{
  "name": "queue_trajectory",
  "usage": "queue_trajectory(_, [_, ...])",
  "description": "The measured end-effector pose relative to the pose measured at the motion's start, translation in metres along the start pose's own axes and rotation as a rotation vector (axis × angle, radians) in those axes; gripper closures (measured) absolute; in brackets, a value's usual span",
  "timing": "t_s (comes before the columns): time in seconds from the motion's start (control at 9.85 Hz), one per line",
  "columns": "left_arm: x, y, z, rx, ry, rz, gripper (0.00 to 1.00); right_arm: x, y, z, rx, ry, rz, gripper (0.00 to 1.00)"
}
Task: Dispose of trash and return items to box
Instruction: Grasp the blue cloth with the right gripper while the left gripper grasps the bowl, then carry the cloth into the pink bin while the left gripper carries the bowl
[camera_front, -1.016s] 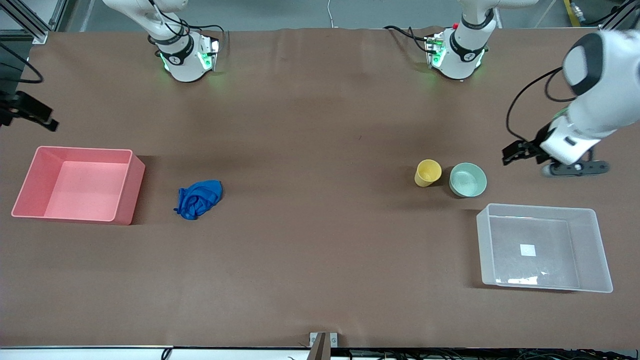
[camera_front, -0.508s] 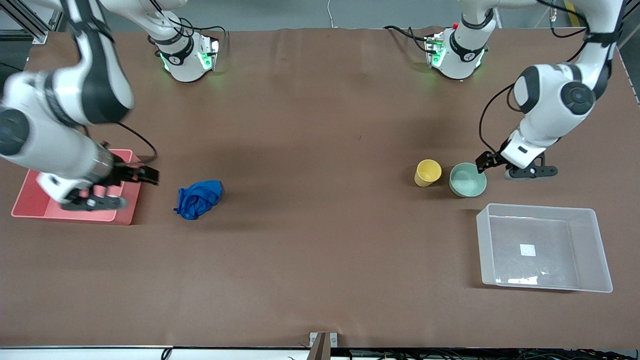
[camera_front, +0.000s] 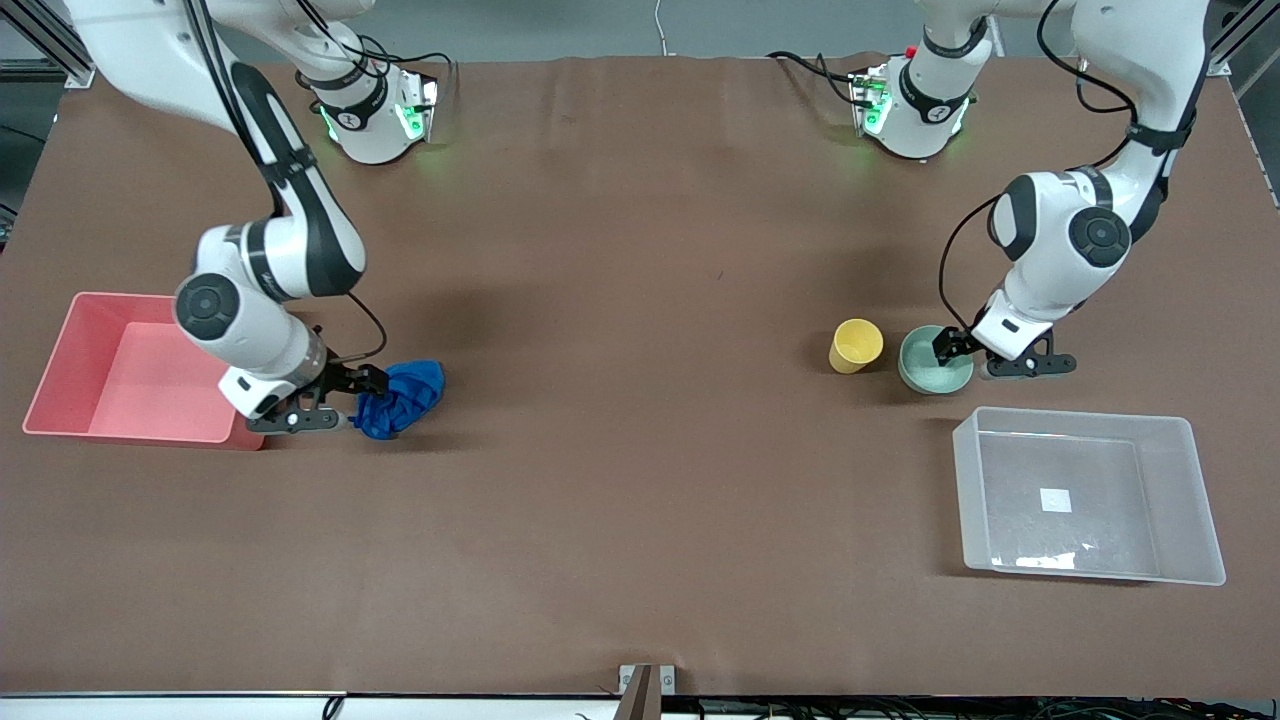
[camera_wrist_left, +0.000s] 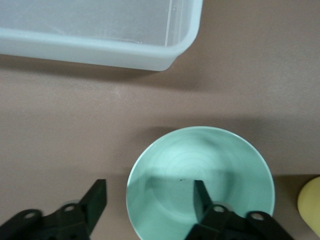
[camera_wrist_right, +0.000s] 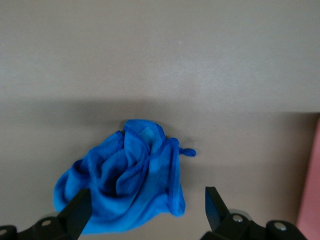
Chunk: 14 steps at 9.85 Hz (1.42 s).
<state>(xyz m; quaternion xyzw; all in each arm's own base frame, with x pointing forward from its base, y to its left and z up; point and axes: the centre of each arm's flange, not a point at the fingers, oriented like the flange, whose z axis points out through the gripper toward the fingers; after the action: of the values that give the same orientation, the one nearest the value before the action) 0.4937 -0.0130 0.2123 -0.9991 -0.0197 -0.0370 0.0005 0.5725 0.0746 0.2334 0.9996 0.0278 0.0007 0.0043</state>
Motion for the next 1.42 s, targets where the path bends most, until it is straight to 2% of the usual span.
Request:
queue_trajectory(0.41, [0.000, 0.000, 0.019, 0.005, 0.008, 0.001, 0.89, -0.006, -0.014, 0.045, 0.007, 0.051, -0.024, 0.01])
queue_trajectory(0.51, [0.003, 0.000, 0.012, 0.003, 0.022, 0.002, 0.94, -0.008, -0.014, 0.047, 0.007, 0.056, -0.024, 0.04])
queue_trajectory(0.61, [0.006, 0.001, 0.002, 0.000, 0.039, 0.002, 0.94, -0.008, -0.014, 0.047, 0.008, 0.062, -0.024, 0.17])
queue_trajectory(0.81, [0.010, 0.002, -0.039, -0.009, -0.007, 0.000, 0.96, -0.009, -0.014, 0.048, 0.010, 0.065, 0.001, 0.50])
queue_trajectory(1.02, [0.032, -0.007, -0.126, -0.022, -0.046, -0.015, 0.96, -0.009, -0.017, 0.046, 0.012, 0.068, 0.025, 0.76])
queue_trajectory(1.12, [0.050, -0.017, -0.170, -0.027, -0.043, -0.013, 0.96, -0.008, -0.017, 0.045, 0.012, 0.067, 0.033, 0.81])
queue_trajectory(1.22, [0.071, -0.031, -0.196, -0.025, -0.025, 0.001, 0.96, -0.006, -0.017, 0.040, 0.008, 0.036, 0.052, 0.81])
queue_trajectory(1.42, [0.122, -0.061, -0.190, -0.001, -0.002, 0.019, 0.96, 0.023, -0.019, -0.029, -0.012, -0.062, 0.128, 0.81])
